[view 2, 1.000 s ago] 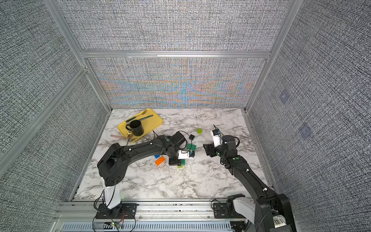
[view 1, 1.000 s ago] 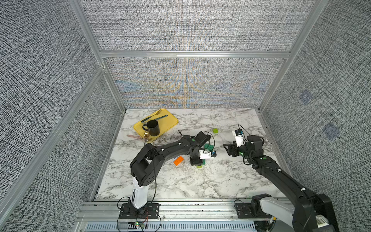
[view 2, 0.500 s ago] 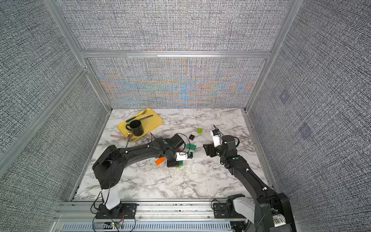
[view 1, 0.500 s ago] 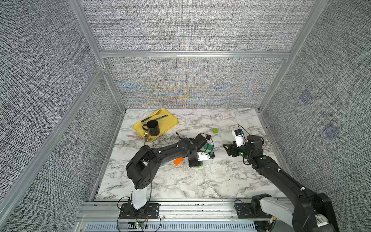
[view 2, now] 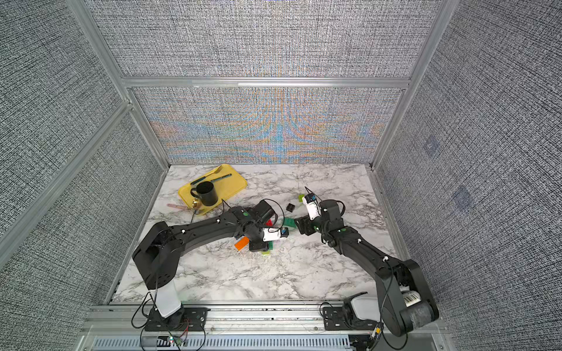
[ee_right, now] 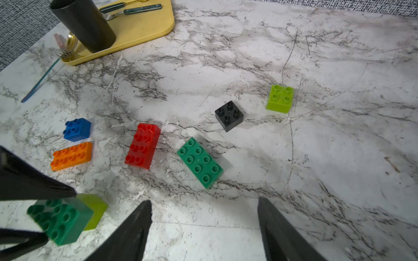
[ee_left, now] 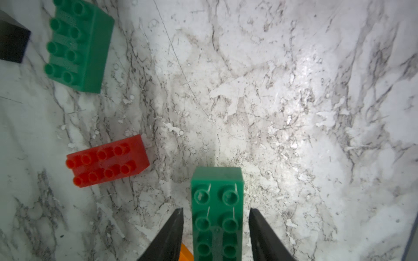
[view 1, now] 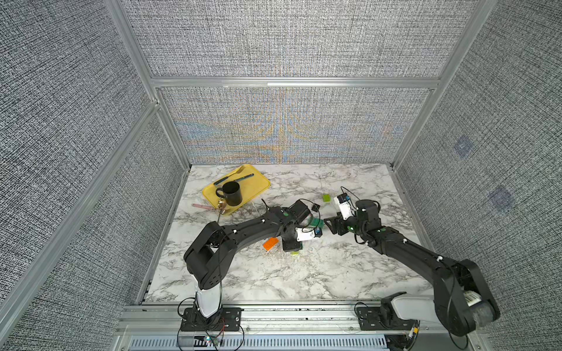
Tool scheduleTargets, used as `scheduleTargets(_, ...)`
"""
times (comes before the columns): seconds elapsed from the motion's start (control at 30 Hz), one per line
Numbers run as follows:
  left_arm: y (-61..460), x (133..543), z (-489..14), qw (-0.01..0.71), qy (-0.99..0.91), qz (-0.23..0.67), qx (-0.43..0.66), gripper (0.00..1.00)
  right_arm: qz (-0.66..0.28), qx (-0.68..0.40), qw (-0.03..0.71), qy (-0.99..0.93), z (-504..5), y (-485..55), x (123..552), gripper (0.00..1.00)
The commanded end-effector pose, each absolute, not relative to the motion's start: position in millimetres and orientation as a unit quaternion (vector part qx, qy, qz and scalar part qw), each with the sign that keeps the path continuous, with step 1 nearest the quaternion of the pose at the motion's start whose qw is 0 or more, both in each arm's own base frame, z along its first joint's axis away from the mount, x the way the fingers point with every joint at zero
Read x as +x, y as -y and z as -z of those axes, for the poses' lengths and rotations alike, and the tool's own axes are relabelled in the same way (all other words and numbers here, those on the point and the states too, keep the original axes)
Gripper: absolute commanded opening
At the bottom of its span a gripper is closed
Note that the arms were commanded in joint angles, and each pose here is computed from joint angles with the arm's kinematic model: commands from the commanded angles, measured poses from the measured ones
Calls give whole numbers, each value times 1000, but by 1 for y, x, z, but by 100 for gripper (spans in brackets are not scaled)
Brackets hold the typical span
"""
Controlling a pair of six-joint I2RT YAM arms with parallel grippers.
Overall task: Assemble a carrot with lego
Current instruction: Assemble the lego brick with the lego brick, then pick up the lego brick from the center of the board.
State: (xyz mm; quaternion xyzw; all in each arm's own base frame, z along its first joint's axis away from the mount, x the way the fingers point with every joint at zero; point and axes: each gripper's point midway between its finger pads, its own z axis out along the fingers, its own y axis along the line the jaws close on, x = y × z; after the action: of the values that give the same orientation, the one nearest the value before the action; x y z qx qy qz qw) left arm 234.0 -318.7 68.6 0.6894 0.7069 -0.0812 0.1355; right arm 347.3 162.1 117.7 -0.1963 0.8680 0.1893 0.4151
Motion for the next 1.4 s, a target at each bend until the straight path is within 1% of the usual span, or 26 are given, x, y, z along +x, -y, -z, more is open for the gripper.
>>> scheduleTargets(0.0,322,237,-78,154,-710,89,681,59,-205,-195,426,-860,-122,-172,360,76)
scheduleTargets(0.07,321,239,-84,162,-714,88,675,62,-213,-200,419,-860,-117,-181,364,76)
scheduleTargets(0.17,324,243,-102,192,-723,94,657,64,-217,-203,409,-863,-107,-191,375,78)
scheduleTargets(0.3,325,256,-133,251,-746,113,606,64,-219,-197,393,-871,-95,-199,395,79)
scheduleTargets(0.43,318,268,-161,298,-770,119,552,64,-220,-197,352,-888,-71,-205,403,79)
scheduleTargets(0.57,310,277,-183,337,-783,124,507,64,-221,-206,303,-904,-44,-212,396,79)
scheduleTargets(0.7,298,285,-193,356,-798,114,472,64,-216,-221,266,-913,-27,-219,382,78)
scheduleTargets(0.93,286,285,-204,373,-807,109,444,64,-168,-218,249,-928,-16,-210,363,73)
scheduleTargets(1.13,283,286,-211,386,-807,107,434,64,-127,-209,257,-935,-14,-206,372,67)
scheduleTargets(1.33,275,288,-216,392,-815,95,416,64,-112,-223,251,-935,-10,-211,380,55)
scheduleTargets(1.37,273,289,-217,394,-818,92,410,64,-108,-225,247,-936,-8,-211,379,54)
